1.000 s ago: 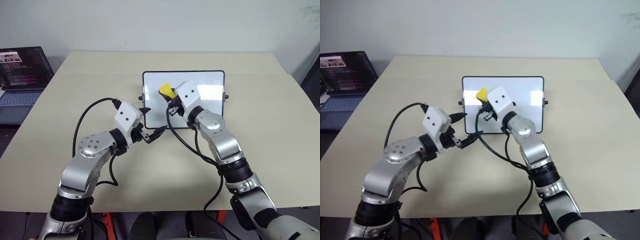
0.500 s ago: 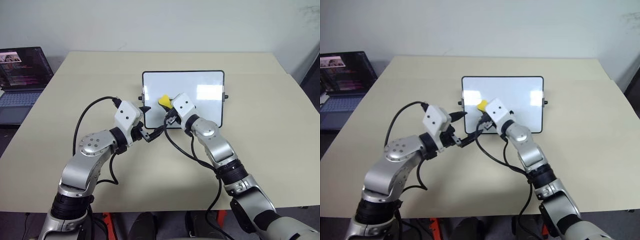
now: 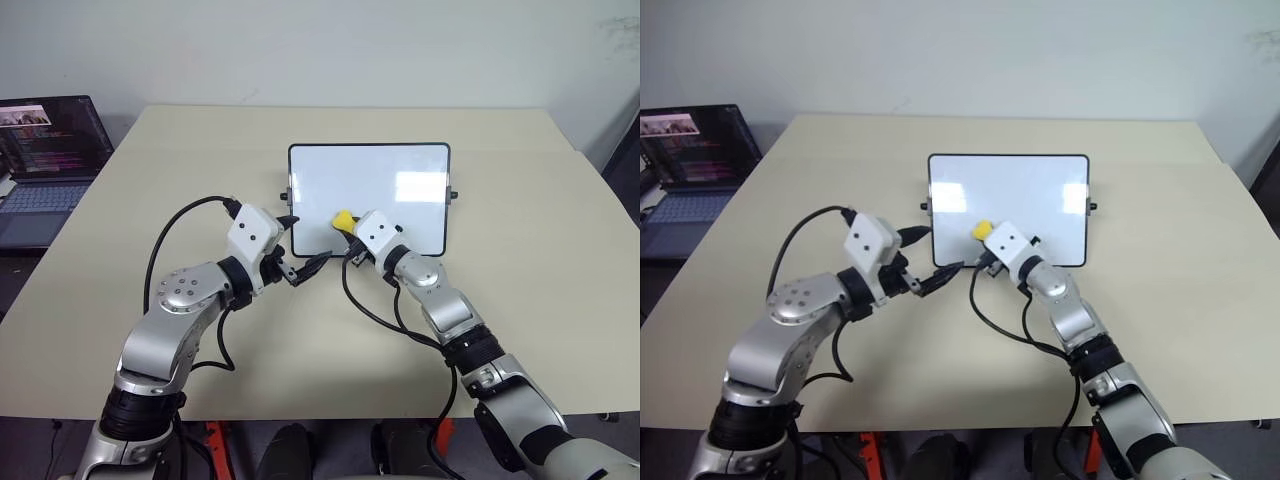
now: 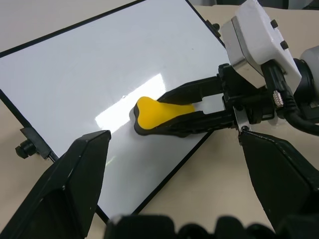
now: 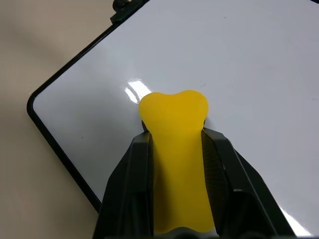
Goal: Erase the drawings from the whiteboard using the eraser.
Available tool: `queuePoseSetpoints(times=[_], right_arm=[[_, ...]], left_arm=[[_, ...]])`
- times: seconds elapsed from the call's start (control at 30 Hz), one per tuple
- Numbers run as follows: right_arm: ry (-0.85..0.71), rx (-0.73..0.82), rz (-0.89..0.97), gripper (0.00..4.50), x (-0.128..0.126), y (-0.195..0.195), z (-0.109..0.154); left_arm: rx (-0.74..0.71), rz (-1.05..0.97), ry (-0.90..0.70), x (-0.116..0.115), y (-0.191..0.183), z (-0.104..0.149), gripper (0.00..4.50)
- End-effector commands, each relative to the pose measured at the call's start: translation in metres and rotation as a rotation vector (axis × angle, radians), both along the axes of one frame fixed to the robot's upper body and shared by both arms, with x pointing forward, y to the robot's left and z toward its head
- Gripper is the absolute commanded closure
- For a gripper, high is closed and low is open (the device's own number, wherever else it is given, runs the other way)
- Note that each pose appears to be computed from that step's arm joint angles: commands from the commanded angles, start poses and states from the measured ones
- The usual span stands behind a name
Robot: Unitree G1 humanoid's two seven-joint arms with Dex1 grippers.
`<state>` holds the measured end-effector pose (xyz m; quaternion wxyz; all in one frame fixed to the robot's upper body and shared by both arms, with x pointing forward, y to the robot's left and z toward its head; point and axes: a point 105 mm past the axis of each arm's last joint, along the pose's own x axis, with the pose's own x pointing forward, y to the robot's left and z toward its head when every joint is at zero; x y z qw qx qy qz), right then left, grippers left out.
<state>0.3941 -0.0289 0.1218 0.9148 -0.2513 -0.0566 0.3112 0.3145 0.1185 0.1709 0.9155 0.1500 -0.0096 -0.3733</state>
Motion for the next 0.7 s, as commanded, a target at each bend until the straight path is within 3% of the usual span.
queuePoseSetpoints(times=[0.03,0.7], right_arm=[[0.027,0.004,-0.101,3.40,0.011,-0.026,-0.005],[0.090,-0.078,-0.294,3.40,0.008,-0.119,-0.033]], left_arm=[[0.001,-0.017,-0.067,-0.004,0.000,0.016,0.00],[0.006,-0.030,-0.066,-0.002,0.000,0.017,0.00]])
